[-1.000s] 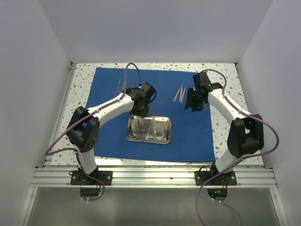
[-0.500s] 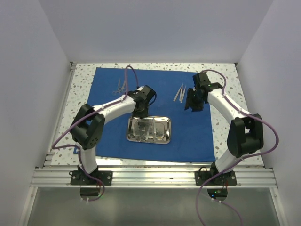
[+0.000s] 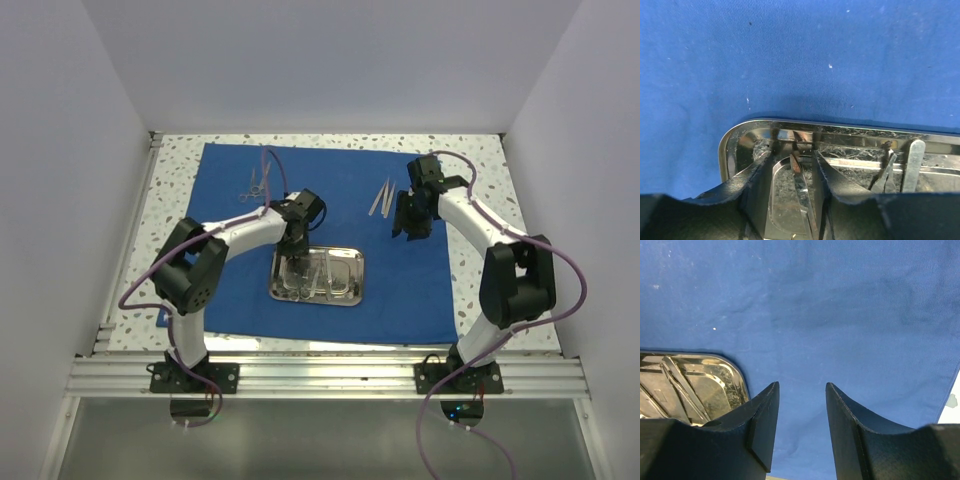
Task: Open and lay out the surgical kit
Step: Pick up the medical item from the container.
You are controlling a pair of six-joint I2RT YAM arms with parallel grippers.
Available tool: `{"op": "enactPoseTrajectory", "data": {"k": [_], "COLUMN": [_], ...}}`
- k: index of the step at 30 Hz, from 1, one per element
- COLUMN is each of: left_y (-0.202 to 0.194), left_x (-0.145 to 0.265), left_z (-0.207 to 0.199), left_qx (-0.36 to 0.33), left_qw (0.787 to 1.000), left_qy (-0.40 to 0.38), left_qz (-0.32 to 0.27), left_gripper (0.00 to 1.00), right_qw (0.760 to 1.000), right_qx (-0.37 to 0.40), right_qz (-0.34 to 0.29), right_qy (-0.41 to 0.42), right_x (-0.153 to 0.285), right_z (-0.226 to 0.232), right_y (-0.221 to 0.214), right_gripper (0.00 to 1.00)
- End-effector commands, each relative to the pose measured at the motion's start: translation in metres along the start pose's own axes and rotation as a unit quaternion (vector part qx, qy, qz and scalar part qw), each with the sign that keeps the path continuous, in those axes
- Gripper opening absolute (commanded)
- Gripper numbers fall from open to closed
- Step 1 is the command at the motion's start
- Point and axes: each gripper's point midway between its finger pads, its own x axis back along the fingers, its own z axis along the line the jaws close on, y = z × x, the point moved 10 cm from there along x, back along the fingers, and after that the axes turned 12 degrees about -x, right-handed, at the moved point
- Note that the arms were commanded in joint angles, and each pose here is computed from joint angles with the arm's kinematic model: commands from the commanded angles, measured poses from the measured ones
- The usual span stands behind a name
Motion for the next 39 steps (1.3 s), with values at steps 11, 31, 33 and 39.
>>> {"op": "enactPoseTrajectory", "data": {"k": [11, 31, 33, 39], "left_y": [-0.007, 0.031, 0.041, 0.070], "left_x": [-0.024, 0.029, 0.040, 0.065], "left_z": [-0.001, 0.014, 0.016, 0.023], "left_qx": [0.038, 0.018, 0.014, -0.008], "left_qw": [0.999, 0.999, 0.998, 0.994], "left_qy": [-0.026, -0.005, -0.001, 0.028], "left_qz": [0.013, -0.049, -0.062, -0.106], "left_gripper": [0.22, 0.00, 0.00, 0.00], "right_qw": [1.000, 1.000, 1.000, 1.000], "right_qx": [0.012, 0.009, 0.010, 0.009], "right_qz": [0.008, 0.002, 0.001, -0.001], "right_qy": [-0.014, -0.011, -0.010, -0.009], "right_x": [0.000, 0.003, 0.004, 0.005], "right_z": [-0.001, 0.000, 0.001, 0.003], "right_y": [0.000, 0.002, 0.003, 0.005], "right_gripper": [0.46, 0.46, 0.46, 0.46]}}
